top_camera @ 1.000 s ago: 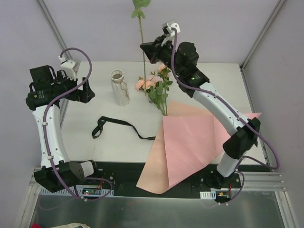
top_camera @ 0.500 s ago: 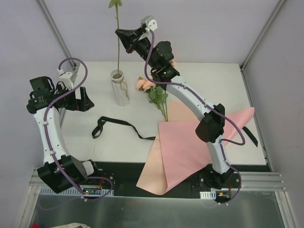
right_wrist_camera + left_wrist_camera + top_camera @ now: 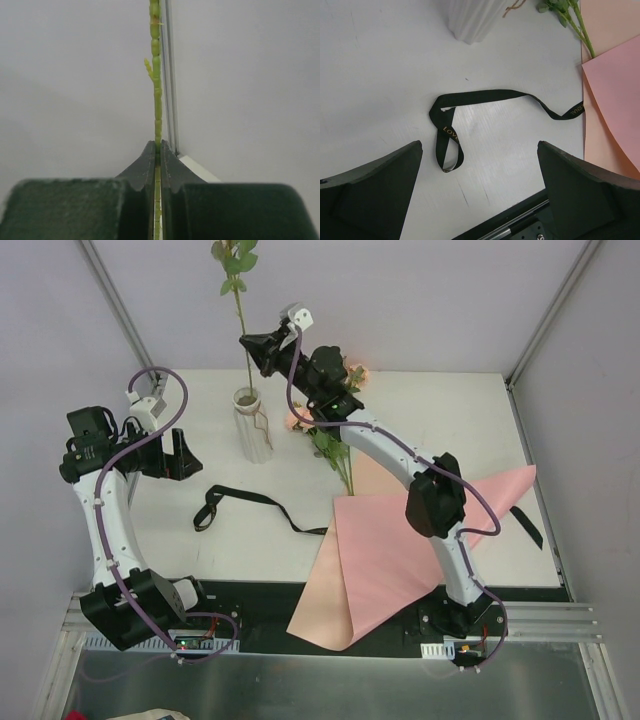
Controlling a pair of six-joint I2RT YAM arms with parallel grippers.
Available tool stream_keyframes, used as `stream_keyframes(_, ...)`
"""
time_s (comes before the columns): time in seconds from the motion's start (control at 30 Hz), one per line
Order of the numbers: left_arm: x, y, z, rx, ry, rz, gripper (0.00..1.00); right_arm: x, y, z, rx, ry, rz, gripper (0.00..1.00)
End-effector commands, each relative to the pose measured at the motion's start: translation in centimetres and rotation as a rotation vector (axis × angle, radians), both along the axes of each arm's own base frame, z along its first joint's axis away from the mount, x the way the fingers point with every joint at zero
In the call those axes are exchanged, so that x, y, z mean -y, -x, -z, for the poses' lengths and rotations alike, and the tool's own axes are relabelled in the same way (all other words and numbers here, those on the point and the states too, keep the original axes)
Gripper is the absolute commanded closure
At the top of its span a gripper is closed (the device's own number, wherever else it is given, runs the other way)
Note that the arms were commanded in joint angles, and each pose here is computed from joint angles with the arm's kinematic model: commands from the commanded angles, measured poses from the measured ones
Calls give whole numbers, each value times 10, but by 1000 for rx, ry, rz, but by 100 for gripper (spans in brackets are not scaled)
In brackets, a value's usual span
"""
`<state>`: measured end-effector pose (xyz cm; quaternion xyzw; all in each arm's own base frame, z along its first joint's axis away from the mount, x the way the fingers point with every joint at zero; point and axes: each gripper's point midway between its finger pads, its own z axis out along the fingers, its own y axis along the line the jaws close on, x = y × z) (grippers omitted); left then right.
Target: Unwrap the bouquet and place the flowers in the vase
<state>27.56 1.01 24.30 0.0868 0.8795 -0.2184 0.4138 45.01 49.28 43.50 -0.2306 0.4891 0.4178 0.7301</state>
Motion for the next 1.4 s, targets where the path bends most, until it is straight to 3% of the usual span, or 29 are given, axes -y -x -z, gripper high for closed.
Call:
stream_keyframes(0.0,6,6,-11,51,3,25,1,-5,25,-13,20,0,-67,98)
stream_keyframes(0.2,7,8,-11,56,1,24,1,-17,33,29,-80,108,-88,87)
stream_keyframes(0.3,7,10,-8,47,3,21,1,-13,39,40,-108,128,-97,58)
stream_keyframes(0.33,7,9,-8,48,2,20,1,-10,41,42,-116,135,-94,41)
stream_keyframes(0.47,6,10,-7,51,-6,15,1,2,46,48,-136,179,-77,27)
stream_keyframes(0.63,4,10,-5,54,-21,4,1,51,54,38,-141,195,-6,25)
stream_keyframes(0.67,3,10,-4,52,-20,0,1,59,53,63,-185,230,8,25)
stream_keyframes(0.73,3,11,-3,50,-20,-1,1,90,53,59,-206,233,49,26)
stream_keyframes(0.93,1,10,1,42,-21,-8,1,170,41,146,-453,400,193,31)
stream_keyframes(1.1,0,8,2,29,-4,-18,1,223,34,254,-718,683,350,42)
stream_keyframes(1.2,0,8,3,24,0,-18,1,240,34,296,-832,749,376,50)
stream_keyframes(1.37,0,8,3,25,-6,-20,1,256,26,336,-926,802,443,56)
